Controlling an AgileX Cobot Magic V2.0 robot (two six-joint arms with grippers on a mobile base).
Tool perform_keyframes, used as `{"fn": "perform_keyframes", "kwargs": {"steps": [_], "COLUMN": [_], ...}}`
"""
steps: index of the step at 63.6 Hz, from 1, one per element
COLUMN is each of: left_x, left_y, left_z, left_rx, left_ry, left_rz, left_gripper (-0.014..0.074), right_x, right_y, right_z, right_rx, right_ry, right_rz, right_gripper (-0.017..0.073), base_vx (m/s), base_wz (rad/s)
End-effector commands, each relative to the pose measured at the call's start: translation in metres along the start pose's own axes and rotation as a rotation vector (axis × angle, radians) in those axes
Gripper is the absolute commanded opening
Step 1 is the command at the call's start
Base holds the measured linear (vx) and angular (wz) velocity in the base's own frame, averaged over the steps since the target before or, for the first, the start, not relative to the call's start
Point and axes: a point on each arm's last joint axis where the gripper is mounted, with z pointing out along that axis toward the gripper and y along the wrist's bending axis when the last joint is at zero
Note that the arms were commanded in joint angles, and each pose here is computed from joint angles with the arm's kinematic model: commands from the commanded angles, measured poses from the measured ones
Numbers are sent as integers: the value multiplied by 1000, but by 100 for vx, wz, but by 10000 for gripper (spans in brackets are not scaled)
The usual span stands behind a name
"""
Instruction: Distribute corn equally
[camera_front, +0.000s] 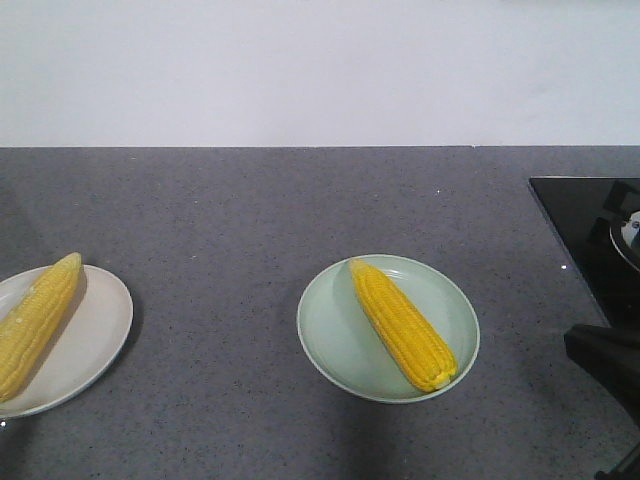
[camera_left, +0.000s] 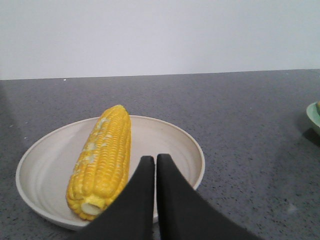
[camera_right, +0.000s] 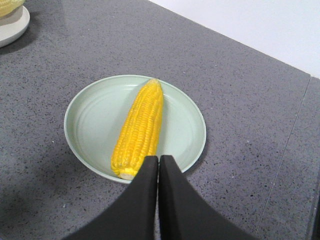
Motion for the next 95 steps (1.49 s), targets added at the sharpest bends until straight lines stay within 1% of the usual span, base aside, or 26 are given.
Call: {"fn": "perform_keyframes", "kwargs": {"steps": [1,3,9,13,18,26,42,48,57,95], "left_x": [-8,-9,-8,-8,-8,-8,-11,-11,-11,-11], "left_y": [2,3,5,6,7,8,8,8,8,8], "left_z": [-2,-2,-2,-2,-2,-2,-3,-3,-3,-2], "left_rx": [-36,-48,-84,-107,-127,-141,-141,-144,-143,-144], "left_ry": [-111,-117,-118,-118,-116,-117,-125,-125,-124,-122], "left_rz": [0,16,43,45,59,61,59,85,79,80], "left_gripper": [-7,-7,-7,-7,-7,-7,-7,-7,-7,-7], "right_x": [-13,-13,-12,-12,-12,-11,-11,-11,-11,-11], "right_y": [-3,-3,-3,-3,-3,-3,-3,-3,-3,-3], "right_z": [-4,-4,-4,-4,-4,-4,-4,-4,-4,-4], "right_rx": [33,33,31,29,27,25,25,25,25,25], "right_ry": [-78,-78,-76,-72,-69,-66,-66,-66,-66,-66], "right_rz": [0,0,0,0,0,0,0,0,0,0], "right_gripper": [-4,-4,-4,-4,-4,-4,-4,-4,-4,-4], "base_vx": [0,0,0,0,0,0,0,0,0,0], "base_wz": [0,0,0,0,0,0,0,0,0,0]}}
